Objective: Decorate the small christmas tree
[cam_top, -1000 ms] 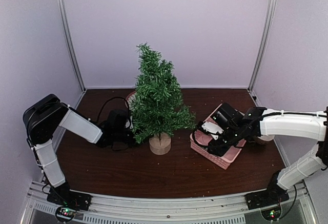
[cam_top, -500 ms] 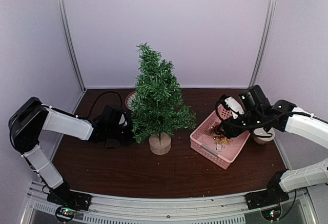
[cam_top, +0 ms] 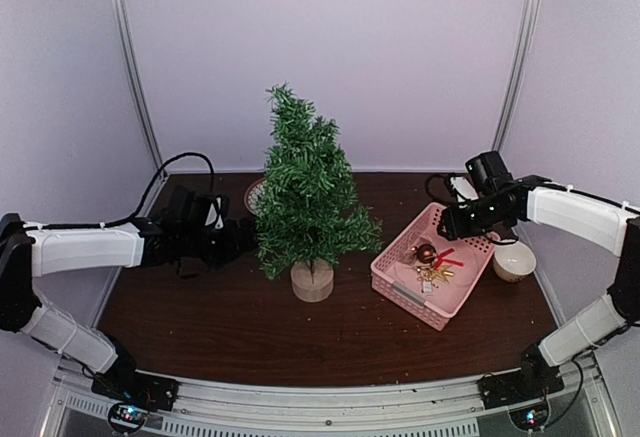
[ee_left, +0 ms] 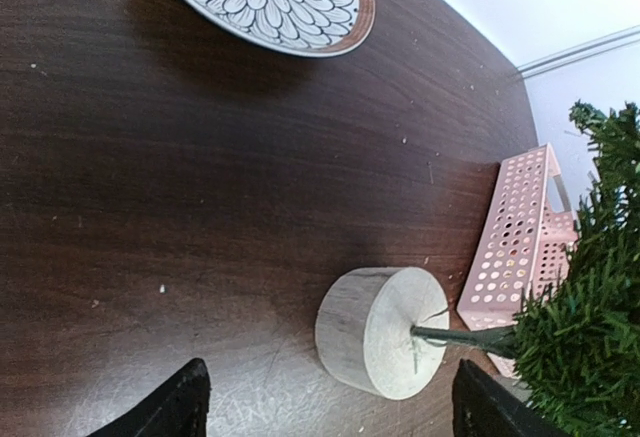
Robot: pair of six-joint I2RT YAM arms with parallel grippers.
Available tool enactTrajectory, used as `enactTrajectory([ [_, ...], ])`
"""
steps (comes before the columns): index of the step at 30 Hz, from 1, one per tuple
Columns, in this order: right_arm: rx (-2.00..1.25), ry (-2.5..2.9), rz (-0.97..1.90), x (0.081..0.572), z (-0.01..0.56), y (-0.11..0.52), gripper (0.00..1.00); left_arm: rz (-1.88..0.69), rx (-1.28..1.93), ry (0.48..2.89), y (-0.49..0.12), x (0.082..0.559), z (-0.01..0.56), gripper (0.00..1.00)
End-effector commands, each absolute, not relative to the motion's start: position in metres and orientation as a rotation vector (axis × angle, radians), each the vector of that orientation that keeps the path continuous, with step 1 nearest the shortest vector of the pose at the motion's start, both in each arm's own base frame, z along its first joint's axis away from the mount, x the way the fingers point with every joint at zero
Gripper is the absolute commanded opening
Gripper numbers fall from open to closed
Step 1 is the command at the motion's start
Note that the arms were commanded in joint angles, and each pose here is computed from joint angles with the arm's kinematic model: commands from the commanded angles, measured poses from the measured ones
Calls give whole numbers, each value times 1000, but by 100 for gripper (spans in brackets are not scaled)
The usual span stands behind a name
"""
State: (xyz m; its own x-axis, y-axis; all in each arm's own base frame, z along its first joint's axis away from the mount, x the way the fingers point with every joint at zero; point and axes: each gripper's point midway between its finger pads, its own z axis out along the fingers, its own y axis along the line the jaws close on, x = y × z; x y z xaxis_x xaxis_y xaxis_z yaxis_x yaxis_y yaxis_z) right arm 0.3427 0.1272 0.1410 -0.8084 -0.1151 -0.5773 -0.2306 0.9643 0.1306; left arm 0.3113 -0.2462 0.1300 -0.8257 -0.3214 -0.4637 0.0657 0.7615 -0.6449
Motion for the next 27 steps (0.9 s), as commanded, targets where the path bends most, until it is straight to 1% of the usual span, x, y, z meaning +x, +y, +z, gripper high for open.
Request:
enactTrajectory([
  [1, -323, 2471, 317, 371, 146, 144, 50, -848, -133, 2387, -240, 310, 136, 84],
  [9, -434, 2537, 357, 386, 110, 161, 49, -842, -85, 2366, -239, 307, 144, 84],
  [16, -456, 2576, 321, 399, 83, 161, 50, -807, -65, 2381, -237, 308, 145, 83],
  [19, -447, 2577, 286, 404, 79, 158, 53, -811, -62, 2380, -237, 308, 144, 83],
  [22, -440, 2580, 264, 407, 76, 155, 53, -814, -61, 2379, -238, 309, 143, 84],
  [24, -440, 2588, 260, 409, 72, 155, 45, -809, -59, 2380, -239, 309, 142, 84],
  [27, -443, 2591, 277, 408, 73, 157, 27, -807, -59, 2382, -239, 310, 142, 83],
])
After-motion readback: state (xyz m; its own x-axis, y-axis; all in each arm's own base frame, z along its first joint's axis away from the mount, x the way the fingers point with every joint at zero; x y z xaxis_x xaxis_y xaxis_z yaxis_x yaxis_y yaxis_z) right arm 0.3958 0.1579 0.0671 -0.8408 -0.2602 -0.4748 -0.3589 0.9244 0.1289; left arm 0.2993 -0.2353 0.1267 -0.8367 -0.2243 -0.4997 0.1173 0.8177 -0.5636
